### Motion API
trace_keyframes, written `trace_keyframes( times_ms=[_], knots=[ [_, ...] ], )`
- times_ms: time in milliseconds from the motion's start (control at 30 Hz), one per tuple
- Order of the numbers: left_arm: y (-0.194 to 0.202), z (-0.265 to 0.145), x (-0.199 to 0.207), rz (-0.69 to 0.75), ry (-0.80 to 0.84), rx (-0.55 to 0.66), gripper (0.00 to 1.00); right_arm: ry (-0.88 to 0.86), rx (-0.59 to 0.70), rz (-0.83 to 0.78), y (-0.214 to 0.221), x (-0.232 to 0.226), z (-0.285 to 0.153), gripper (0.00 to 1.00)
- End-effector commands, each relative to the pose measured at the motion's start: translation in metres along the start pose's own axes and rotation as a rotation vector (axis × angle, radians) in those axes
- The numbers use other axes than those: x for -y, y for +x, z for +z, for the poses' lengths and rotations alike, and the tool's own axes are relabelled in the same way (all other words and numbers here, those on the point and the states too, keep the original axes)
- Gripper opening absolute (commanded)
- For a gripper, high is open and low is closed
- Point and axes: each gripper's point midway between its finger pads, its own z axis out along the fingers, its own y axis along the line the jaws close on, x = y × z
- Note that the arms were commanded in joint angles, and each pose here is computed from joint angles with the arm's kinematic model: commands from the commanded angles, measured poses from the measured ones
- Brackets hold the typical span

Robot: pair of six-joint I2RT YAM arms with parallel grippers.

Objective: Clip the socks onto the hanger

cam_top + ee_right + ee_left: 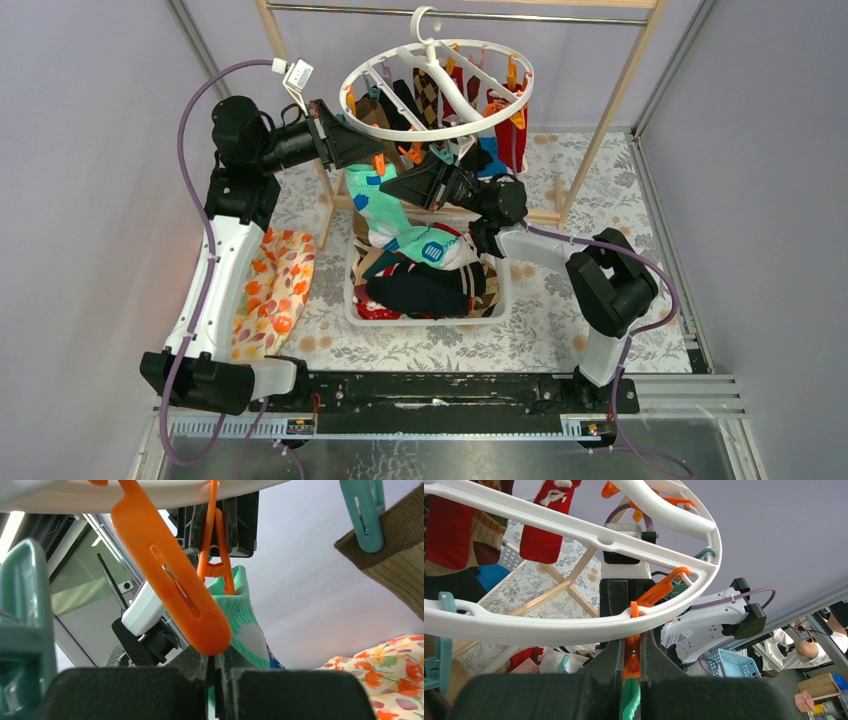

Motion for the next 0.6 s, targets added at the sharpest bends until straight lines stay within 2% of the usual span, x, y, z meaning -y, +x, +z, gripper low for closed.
trace_keyframes(
  times_ms=[0, 567],
  knots=[
    [0.002, -0.002, 0.017, 0.047, 0.084, -0.033, 0.00, -0.123, 0.007, -0.059, -0.016, -0.032, 0.008, 0.00],
    [0.003, -0.005, 0.021, 0.064, 0.096, -0.044, 0.00, -0.070, 0.160, -0.153, -0.050, -0.032, 0.009, 0.00]
  ],
)
